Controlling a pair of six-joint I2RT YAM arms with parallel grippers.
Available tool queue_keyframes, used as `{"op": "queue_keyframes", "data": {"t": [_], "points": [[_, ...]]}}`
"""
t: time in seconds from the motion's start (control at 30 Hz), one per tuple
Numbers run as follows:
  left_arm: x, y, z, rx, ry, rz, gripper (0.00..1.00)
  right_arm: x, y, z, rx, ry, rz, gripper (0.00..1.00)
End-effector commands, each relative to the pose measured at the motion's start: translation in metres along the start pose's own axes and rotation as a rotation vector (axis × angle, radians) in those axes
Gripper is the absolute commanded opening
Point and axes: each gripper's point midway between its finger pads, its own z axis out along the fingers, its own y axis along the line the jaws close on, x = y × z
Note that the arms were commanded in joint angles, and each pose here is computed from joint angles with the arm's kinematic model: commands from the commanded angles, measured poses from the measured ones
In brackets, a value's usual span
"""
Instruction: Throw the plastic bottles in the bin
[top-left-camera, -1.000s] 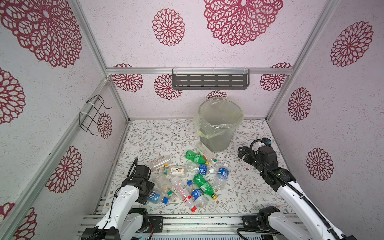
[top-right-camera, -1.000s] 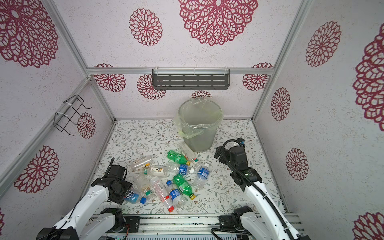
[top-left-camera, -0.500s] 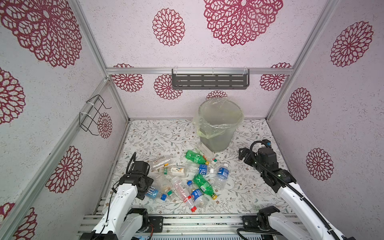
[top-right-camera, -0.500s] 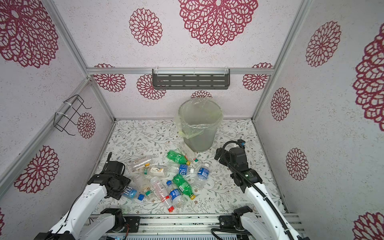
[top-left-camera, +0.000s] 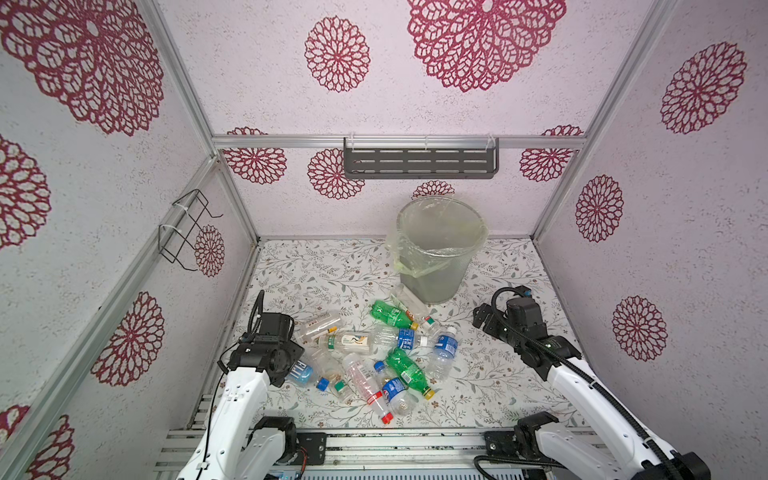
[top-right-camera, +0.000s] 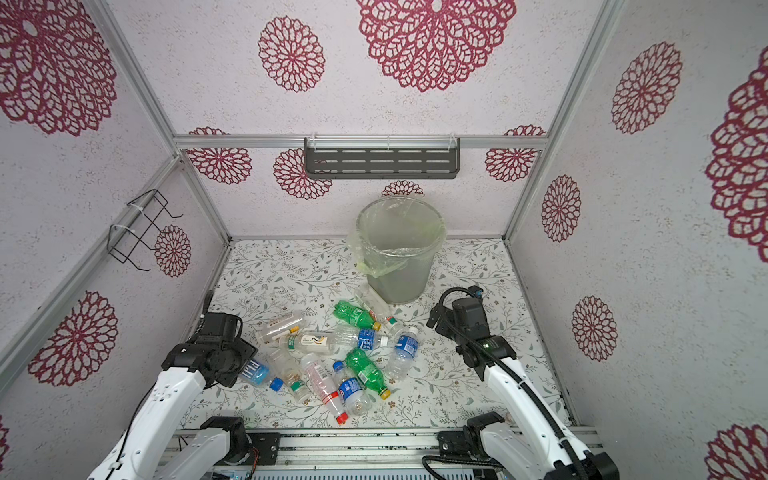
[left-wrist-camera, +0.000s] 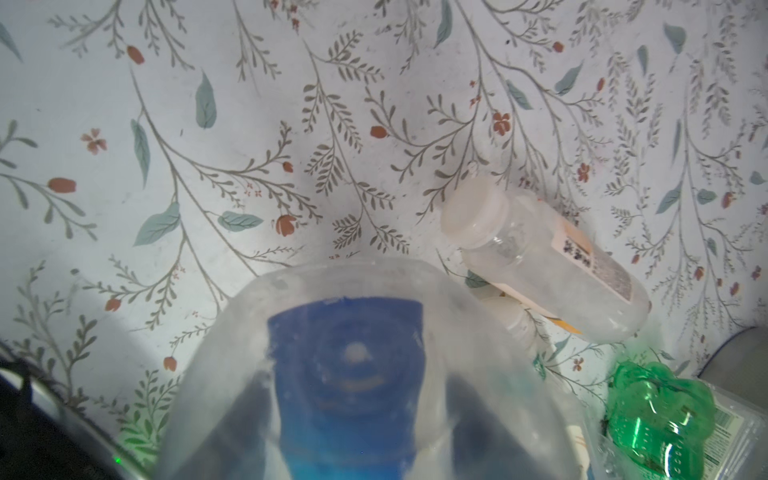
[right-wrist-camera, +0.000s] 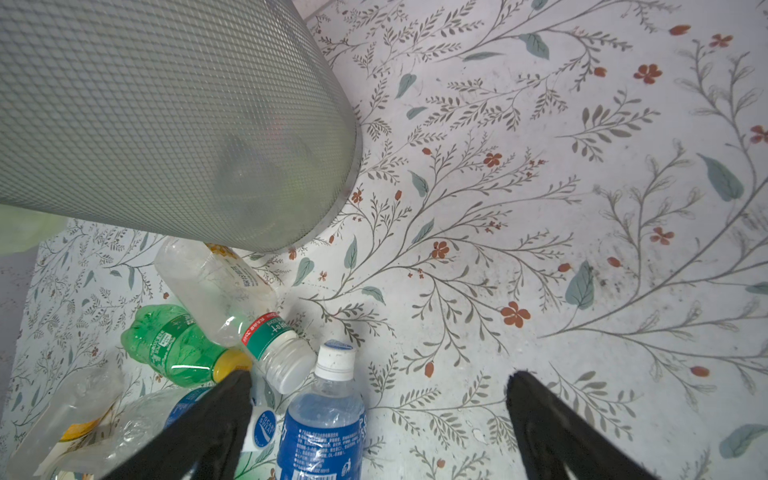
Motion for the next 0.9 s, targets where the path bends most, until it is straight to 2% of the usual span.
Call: {"op": "queue_keyframes", "data": {"t": [0.0, 0.27, 0.6, 0.87], "points": [[-0.014, -0.019, -0.013, 0.061, -0.038, 0.042, 0.64, 0.0, 0.002, 0.002, -0.009, 0.011, 0.006, 0.99], [-0.027, -0.058, -0.028, 0.148, -0.035, 0.139, 0.62, 0.012, 0.0, 0.014, 0.0, 0.062, 0.009, 0.99], [-0.046, -0.104, -0.042, 0.232, -0.056, 0.202, 0.61, 0.017, 0.0, 0.021, -0.003, 0.079, 0.025, 0.99], [-0.043, -0.151, -0.039, 0.303, -0.012, 0.244, 0.61, 0.018, 0.0, 0.022, -0.001, 0.084, 0.036, 0.99]]}}
